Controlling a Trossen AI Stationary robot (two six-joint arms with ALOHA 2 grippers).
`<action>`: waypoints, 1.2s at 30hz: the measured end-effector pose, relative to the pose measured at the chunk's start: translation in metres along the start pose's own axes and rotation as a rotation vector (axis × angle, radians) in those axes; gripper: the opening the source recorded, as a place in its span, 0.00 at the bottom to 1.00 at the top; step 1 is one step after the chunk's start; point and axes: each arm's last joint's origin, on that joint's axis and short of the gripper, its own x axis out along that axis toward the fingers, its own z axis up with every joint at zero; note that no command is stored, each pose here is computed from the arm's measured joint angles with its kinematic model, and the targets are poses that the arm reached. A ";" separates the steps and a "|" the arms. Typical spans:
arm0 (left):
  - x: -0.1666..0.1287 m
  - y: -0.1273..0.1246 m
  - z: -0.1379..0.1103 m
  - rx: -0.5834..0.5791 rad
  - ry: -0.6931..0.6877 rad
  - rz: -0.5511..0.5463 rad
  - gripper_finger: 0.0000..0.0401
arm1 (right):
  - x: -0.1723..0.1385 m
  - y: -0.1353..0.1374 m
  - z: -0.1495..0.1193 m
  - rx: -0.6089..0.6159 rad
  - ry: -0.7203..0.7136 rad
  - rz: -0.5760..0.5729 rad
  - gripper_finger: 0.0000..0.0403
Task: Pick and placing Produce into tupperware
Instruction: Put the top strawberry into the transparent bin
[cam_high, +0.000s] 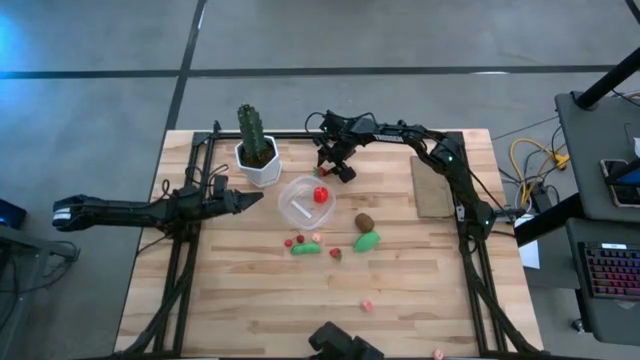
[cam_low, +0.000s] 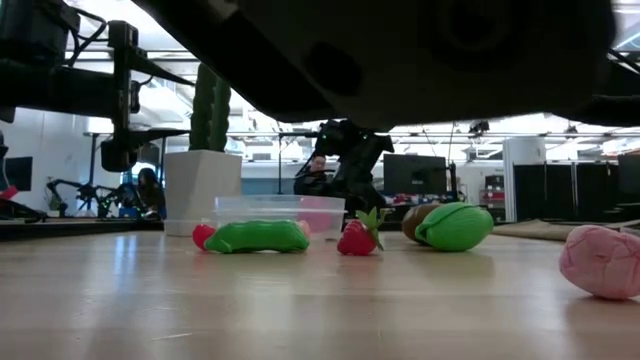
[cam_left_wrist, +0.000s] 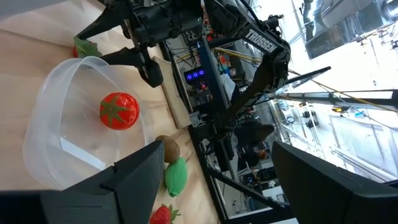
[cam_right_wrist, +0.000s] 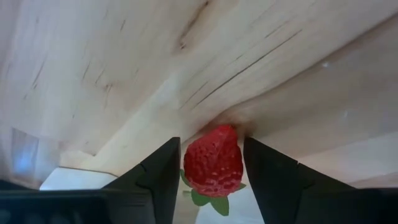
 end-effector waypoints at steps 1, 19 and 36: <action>0.000 0.000 0.000 0.000 -0.001 0.000 0.71 | 0.000 0.000 0.000 0.004 0.001 -0.001 0.42; -0.001 -0.001 0.001 -0.002 -0.010 -0.005 0.71 | -0.001 0.000 0.000 0.002 0.047 -0.015 0.39; -0.001 -0.001 0.001 -0.003 -0.011 -0.007 0.71 | -0.002 0.002 -0.002 0.005 0.114 -0.023 0.38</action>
